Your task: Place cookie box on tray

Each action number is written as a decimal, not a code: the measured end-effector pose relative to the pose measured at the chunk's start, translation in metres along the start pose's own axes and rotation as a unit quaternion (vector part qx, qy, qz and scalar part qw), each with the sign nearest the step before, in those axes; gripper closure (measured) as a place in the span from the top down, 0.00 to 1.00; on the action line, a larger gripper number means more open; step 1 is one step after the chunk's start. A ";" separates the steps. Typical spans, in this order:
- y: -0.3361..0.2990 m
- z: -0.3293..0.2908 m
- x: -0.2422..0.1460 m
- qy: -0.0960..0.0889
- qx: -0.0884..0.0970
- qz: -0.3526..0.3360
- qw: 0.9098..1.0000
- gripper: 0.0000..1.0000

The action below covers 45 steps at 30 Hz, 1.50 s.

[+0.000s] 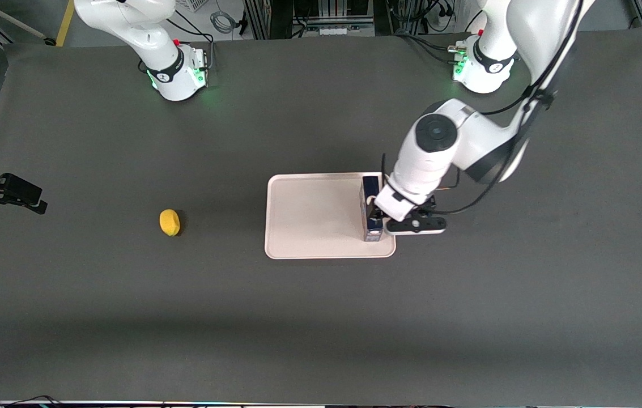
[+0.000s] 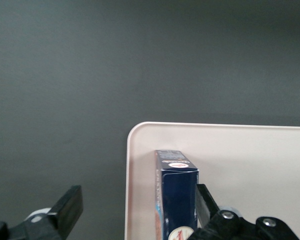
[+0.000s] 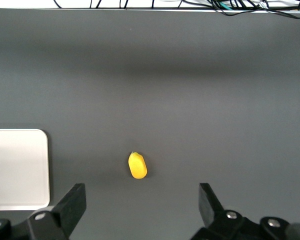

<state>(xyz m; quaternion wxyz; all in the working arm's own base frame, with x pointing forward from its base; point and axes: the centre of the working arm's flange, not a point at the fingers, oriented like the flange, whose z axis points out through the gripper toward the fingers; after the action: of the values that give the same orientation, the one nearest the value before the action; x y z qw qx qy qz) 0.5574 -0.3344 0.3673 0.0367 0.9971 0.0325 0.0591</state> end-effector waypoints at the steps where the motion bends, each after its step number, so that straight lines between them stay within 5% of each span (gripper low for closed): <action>1: -0.007 -0.013 0.007 0.000 0.000 0.000 1.000 1.00; 9: -0.080 -0.111 0.051 0.009 0.007 -0.002 1.000 1.00; 22: -0.217 -0.201 0.061 -0.006 0.065 -0.004 0.998 1.00; 31: -0.280 -0.247 0.055 -0.043 0.048 0.007 0.998 1.00; 45: -0.331 -0.284 0.047 -0.050 0.046 0.038 0.997 1.00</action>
<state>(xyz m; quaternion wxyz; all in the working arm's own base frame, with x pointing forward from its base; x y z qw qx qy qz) 0.5499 0.0179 0.6288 -0.0100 0.9999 -0.0044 0.0086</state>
